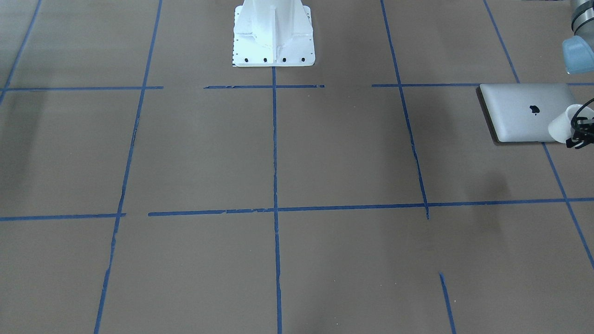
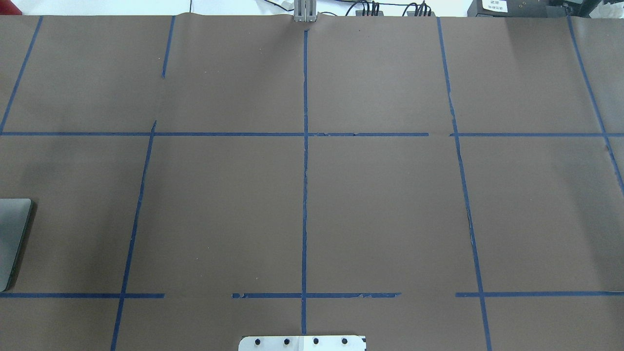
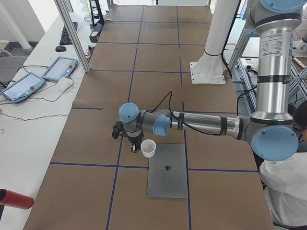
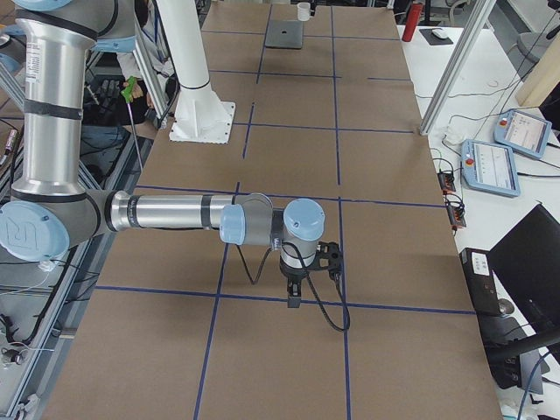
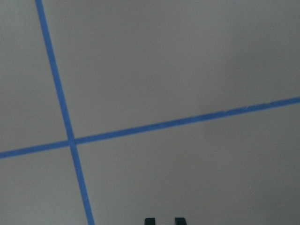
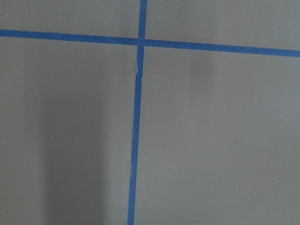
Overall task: Place cup on laptop
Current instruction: 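Carry the mug with the left gripper toward the silver laptop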
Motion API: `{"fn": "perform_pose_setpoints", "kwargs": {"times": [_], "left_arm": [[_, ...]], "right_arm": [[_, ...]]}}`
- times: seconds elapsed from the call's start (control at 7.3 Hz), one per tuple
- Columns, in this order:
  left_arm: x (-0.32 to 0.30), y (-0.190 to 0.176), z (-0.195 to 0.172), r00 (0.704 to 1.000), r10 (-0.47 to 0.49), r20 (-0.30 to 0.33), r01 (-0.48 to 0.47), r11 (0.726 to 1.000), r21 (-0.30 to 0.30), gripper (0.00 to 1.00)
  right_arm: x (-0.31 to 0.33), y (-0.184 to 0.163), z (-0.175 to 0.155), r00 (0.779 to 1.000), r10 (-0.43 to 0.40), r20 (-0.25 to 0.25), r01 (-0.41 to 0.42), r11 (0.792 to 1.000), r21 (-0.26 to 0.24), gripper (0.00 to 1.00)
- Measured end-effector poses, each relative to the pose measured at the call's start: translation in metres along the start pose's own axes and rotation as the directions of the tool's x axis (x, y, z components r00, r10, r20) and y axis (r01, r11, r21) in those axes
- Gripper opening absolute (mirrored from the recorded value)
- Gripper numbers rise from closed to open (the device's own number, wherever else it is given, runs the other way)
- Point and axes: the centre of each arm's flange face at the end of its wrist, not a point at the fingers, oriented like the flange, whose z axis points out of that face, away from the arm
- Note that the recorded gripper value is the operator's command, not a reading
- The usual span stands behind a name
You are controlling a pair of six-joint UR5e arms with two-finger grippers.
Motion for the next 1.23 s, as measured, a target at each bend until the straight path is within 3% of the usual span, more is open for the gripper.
{"fn": "perform_pose_setpoints", "kwargs": {"times": [0.55, 0.82, 1.23], "left_arm": [[-0.038, 0.079, 0.033, 0.997, -0.074, -0.010, 0.074, 0.996, 0.044, 0.00], [-0.045, 0.089, 0.052, 0.994, -0.108, -0.028, 0.110, 0.991, 0.072, 0.00], [-0.035, 0.096, 0.084, 0.993, -0.113, -0.046, 0.115, 0.992, 0.044, 0.00]], "right_arm": [[0.000, 0.000, 0.000, 1.000, 0.000, 0.000, 0.000, 1.000, -0.001, 1.00], [0.000, 0.000, 0.000, 1.000, 0.000, 0.000, 0.000, 1.000, 0.000, 1.00], [0.000, 0.000, 0.000, 1.000, 0.000, 0.000, 0.000, 1.000, 0.000, 1.00]]}}
